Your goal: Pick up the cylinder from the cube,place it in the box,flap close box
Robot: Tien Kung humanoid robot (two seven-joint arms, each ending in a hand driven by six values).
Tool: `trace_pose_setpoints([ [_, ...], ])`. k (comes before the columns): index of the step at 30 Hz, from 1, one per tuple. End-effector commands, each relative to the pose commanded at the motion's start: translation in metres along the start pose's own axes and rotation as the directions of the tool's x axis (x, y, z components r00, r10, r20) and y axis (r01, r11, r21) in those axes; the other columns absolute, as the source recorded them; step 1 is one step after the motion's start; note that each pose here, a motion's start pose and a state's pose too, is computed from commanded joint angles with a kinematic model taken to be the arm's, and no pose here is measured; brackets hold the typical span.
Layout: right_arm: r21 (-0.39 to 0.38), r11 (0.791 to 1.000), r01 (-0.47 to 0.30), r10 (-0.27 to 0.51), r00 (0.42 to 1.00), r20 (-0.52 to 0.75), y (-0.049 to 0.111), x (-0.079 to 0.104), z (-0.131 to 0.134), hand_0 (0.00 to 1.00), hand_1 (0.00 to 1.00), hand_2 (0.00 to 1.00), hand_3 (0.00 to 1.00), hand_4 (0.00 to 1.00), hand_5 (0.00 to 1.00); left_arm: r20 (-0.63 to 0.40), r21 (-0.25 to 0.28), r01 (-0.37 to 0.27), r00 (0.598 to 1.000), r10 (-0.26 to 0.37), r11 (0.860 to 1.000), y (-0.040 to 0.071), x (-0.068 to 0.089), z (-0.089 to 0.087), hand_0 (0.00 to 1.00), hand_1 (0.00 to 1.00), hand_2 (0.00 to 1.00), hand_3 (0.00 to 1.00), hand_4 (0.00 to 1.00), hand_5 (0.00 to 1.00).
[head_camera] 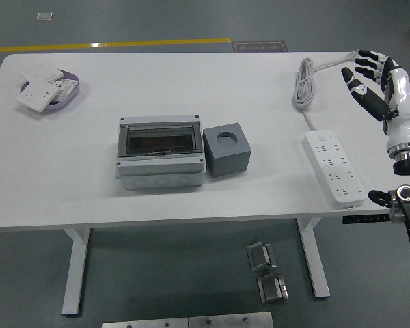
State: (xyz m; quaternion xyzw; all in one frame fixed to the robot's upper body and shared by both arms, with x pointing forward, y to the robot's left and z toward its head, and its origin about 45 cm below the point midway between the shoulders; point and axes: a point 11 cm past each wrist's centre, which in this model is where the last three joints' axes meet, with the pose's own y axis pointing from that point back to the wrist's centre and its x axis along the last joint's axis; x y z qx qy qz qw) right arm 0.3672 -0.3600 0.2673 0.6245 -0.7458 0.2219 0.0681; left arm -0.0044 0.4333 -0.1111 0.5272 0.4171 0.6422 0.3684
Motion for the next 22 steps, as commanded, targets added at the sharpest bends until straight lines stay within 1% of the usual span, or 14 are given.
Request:
trace_pose_setpoints([
  [4,-0.001,1.000,-0.004,0.004,1.000,0.000,0.0001,0.0002,0.0001,0.816,0.716,0.726,0.739,0.831,0.426,-0.005,0.000,0.000,1.000,0.000,1.000,0.0000,-0.0007,0.0008,0.556,0.594,0.553,0.575,0.615,0.292],
  [5,-0.001,1.000,-0.005,0.005,1.000,0.000,0.0002,0.0002,0.0001,0.817,0.715,0.724,0.737,0.873,0.486,-0.006,0.000,0.000,1.000,0.000,1.000,0.0001,-0.0010,0.0009,0.556,0.594,0.552,0.574,0.616,0.292],
  [22,-0.006,1.000,-0.018,0.018,1.000,-0.003,0.0015,0.0020,0.0016,0.815,0.713,0.723,0.729,0.873,0.500,-0.017,0.000,-0.002,1.000,0.002,1.000,0.0001,-0.0012,0.0013,0.556,0.594,0.553,0.575,0.615,0.291],
])
